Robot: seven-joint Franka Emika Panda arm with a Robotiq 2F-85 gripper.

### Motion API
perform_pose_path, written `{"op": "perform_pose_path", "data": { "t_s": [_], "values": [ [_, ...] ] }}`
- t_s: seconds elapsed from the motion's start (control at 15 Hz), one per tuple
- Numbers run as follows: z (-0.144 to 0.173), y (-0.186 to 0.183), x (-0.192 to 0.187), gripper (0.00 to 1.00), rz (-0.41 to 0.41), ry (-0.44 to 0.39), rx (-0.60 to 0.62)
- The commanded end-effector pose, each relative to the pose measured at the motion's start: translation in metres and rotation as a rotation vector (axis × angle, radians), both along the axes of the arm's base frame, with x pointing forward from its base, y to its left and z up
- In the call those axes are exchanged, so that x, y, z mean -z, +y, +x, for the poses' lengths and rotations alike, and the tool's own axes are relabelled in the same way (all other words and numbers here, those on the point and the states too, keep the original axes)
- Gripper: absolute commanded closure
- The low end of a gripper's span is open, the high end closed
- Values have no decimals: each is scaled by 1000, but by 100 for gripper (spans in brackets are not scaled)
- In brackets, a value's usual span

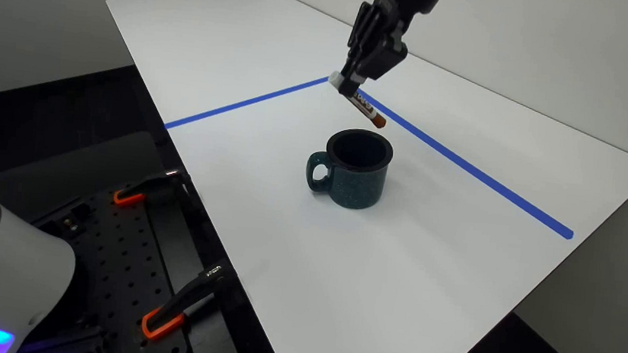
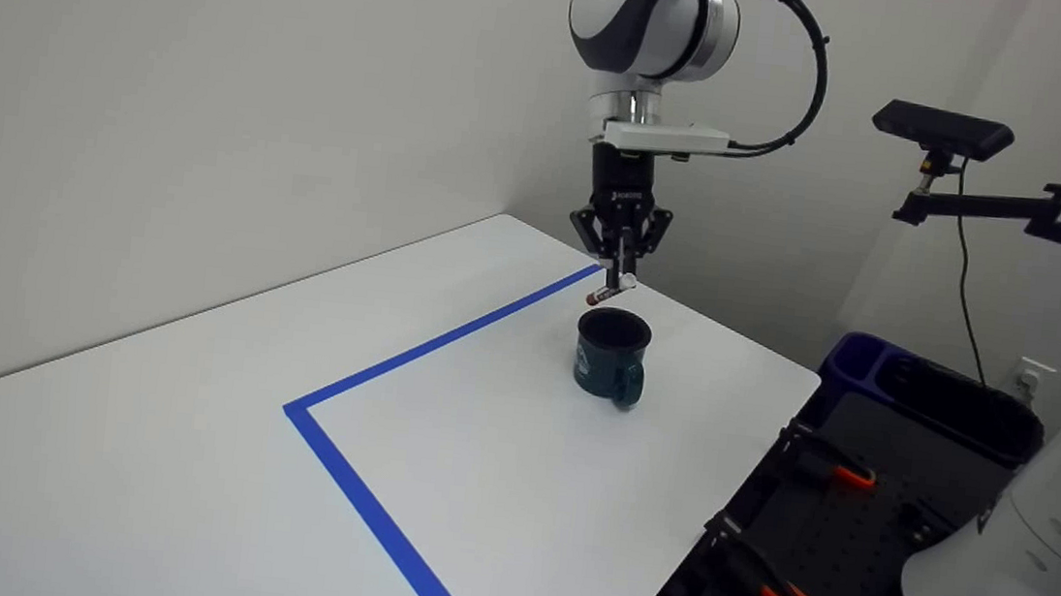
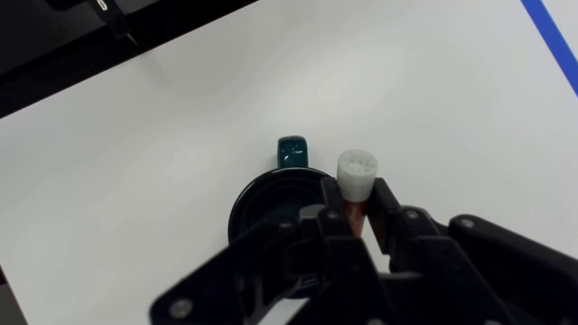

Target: Put the marker on the table.

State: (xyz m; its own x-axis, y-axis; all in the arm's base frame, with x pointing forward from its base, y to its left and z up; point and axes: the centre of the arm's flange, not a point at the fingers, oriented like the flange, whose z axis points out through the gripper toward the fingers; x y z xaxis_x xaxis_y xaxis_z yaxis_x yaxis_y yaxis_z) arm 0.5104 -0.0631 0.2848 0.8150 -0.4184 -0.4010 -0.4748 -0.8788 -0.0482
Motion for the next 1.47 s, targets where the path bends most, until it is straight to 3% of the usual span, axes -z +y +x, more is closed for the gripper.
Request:
{"op": "perform_pose_path", "data": {
  "t_s": [0.0, 0.33, 0.8, 1.4],
  "values": [
    [3, 24, -26, 95, -64, 7, 58],
    [42, 47, 5, 95, -83, 6, 126],
    [89, 50, 72, 95, -151, 21, 263],
    [107, 38, 157, 95, -90, 124, 339]
  ]
}}
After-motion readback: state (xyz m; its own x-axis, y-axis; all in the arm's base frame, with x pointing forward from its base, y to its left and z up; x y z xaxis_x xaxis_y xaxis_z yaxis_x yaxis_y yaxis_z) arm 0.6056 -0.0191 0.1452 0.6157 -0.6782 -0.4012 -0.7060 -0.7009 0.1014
